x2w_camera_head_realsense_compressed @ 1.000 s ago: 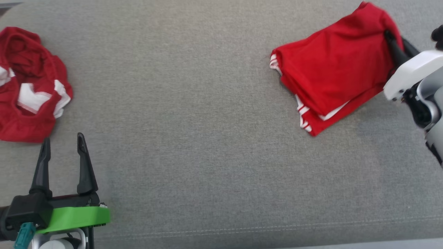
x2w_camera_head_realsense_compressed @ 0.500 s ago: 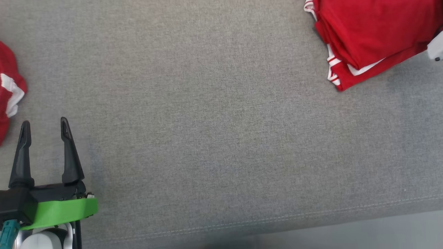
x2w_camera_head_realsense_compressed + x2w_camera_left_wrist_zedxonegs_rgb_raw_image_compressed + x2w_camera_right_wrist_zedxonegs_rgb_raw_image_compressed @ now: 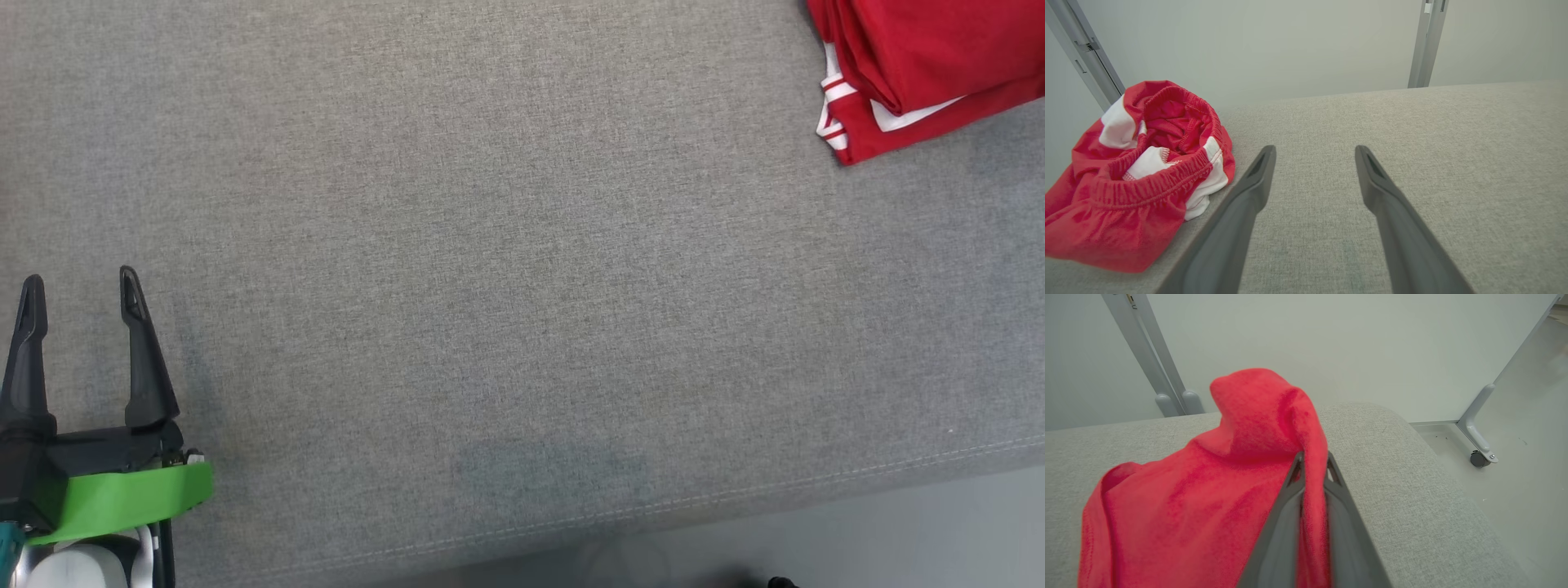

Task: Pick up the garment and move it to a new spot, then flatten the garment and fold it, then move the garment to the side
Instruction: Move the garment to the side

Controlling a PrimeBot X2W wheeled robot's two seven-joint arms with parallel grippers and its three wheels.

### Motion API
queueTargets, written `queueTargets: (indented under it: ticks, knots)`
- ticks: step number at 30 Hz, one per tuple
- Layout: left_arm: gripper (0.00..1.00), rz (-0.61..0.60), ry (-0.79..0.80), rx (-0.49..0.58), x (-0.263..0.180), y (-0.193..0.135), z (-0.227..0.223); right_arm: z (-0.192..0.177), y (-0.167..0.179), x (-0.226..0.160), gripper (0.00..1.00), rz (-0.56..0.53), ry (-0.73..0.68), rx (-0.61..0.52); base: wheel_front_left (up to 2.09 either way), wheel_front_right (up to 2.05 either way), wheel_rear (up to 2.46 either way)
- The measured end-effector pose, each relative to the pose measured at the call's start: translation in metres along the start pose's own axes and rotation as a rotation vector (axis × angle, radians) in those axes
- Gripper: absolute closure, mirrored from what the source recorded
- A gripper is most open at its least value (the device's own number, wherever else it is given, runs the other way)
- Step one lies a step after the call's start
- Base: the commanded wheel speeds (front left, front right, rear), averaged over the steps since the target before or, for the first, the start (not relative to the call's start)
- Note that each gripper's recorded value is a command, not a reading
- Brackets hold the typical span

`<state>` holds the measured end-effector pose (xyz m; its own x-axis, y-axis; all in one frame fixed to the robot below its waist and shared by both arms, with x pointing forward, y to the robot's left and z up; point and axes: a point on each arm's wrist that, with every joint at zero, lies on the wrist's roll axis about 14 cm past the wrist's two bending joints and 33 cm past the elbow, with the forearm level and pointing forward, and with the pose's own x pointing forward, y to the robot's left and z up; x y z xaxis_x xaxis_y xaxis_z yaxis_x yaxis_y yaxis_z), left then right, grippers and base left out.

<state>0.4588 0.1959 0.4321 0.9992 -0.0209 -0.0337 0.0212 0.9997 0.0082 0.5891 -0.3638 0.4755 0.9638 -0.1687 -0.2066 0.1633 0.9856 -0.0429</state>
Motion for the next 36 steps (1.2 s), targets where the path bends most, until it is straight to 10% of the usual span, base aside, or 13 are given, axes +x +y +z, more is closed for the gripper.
queueTargets:
  ticks: [31,34,35,36]
  knots:
    - [0.0,0.009,0.021,0.015,0.001,0.007,-0.009,0.001,-0.011,0.014,1.0,-0.034,-0.016,-0.066,0.0,0.0,0.0]
    - [0.0,0.013,0.024,0.016,0.001,0.008,-0.01,-0.002,-0.014,0.014,0.51,-0.044,-0.009,-0.065,0.0,0.0,0.0]
    - [0.0,0.013,0.024,0.016,0.0,0.008,-0.01,-0.003,-0.015,0.014,0.1,-0.048,-0.004,-0.068,0.0,0.0,0.0]
    - [0.0,0.013,0.024,0.016,0.0,0.008,-0.009,-0.006,-0.017,0.012,0.0,-0.055,0.004,-0.071,0.0,0.0,0.0]
